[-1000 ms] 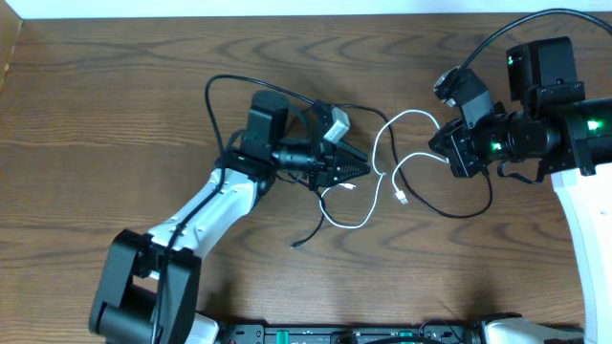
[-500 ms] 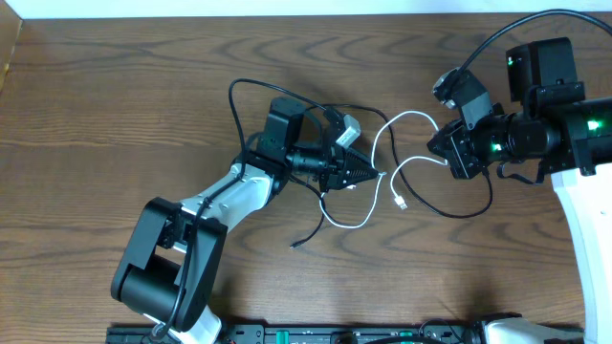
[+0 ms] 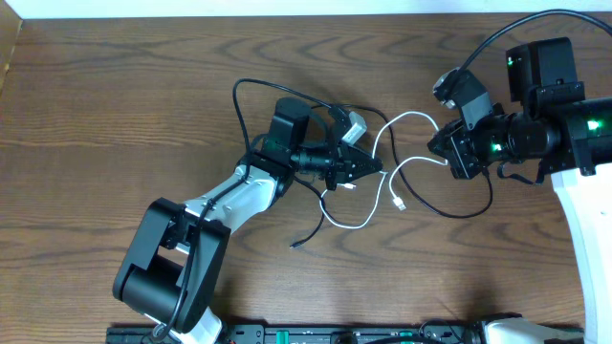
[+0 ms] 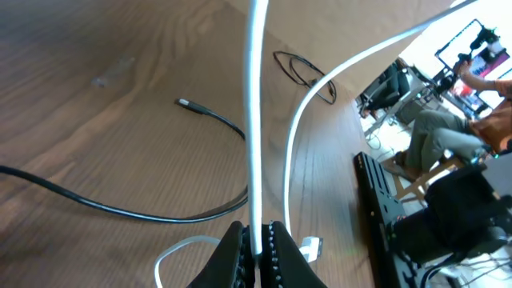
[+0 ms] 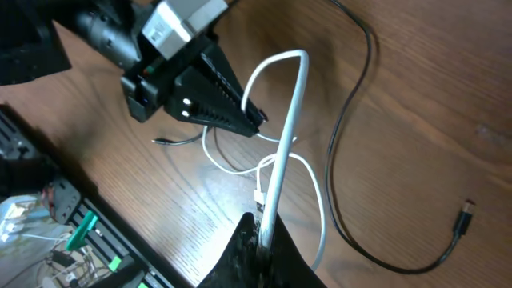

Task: Untangle cables

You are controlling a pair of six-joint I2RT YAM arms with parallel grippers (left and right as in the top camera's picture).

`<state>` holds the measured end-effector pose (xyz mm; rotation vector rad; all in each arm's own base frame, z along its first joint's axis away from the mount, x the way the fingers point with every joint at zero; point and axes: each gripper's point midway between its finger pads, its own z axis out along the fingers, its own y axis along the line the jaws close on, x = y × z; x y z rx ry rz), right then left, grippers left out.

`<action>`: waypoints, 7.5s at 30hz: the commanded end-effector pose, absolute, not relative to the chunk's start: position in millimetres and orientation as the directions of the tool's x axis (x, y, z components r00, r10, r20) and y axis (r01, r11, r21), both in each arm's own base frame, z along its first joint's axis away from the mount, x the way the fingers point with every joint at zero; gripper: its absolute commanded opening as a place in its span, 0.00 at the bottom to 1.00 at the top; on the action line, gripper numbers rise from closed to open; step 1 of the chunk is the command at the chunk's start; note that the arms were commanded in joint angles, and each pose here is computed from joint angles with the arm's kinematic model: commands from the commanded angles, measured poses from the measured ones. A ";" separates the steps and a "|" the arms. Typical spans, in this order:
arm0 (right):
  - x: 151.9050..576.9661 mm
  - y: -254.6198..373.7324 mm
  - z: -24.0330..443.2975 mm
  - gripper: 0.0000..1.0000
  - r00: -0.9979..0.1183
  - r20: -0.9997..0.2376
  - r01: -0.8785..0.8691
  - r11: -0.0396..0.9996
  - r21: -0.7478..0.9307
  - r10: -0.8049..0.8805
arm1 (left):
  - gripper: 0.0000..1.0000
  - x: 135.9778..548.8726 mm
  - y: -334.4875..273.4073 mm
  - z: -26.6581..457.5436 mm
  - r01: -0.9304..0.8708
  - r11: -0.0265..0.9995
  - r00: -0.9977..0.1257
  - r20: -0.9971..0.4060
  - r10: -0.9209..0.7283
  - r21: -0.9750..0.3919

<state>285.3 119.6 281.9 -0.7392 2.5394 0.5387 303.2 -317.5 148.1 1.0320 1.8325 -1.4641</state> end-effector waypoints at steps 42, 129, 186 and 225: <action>351.1 148.8 261.7 0.99 -0.592 -0.626 -0.744 0.643 0.183 -0.507 | 0.08 248.1 -290.4 262.3 0.825 -0.178 -0.512 -0.843 0.163 -0.536; 279.8 29.5 520.2 0.01 -0.377 -0.909 -0.256 0.923 0.287 0.178 | 0.46 283.3 -272.7 165.3 0.781 0.303 -0.621 -0.730 0.285 -0.546; 328.6 123.3 300.5 0.01 -0.917 -0.348 -0.188 0.981 -0.048 -0.193 | 0.46 336.5 -165.9 170.4 0.633 0.440 -0.727 -0.685 0.056 -0.637; 211.1 220.6 93.1 0.71 -0.754 -0.230 -0.655 0.733 0.182 -0.616 | 0.45 329.6 -165.6 164.9 0.611 0.440 -0.753 -0.655 0.066 -0.658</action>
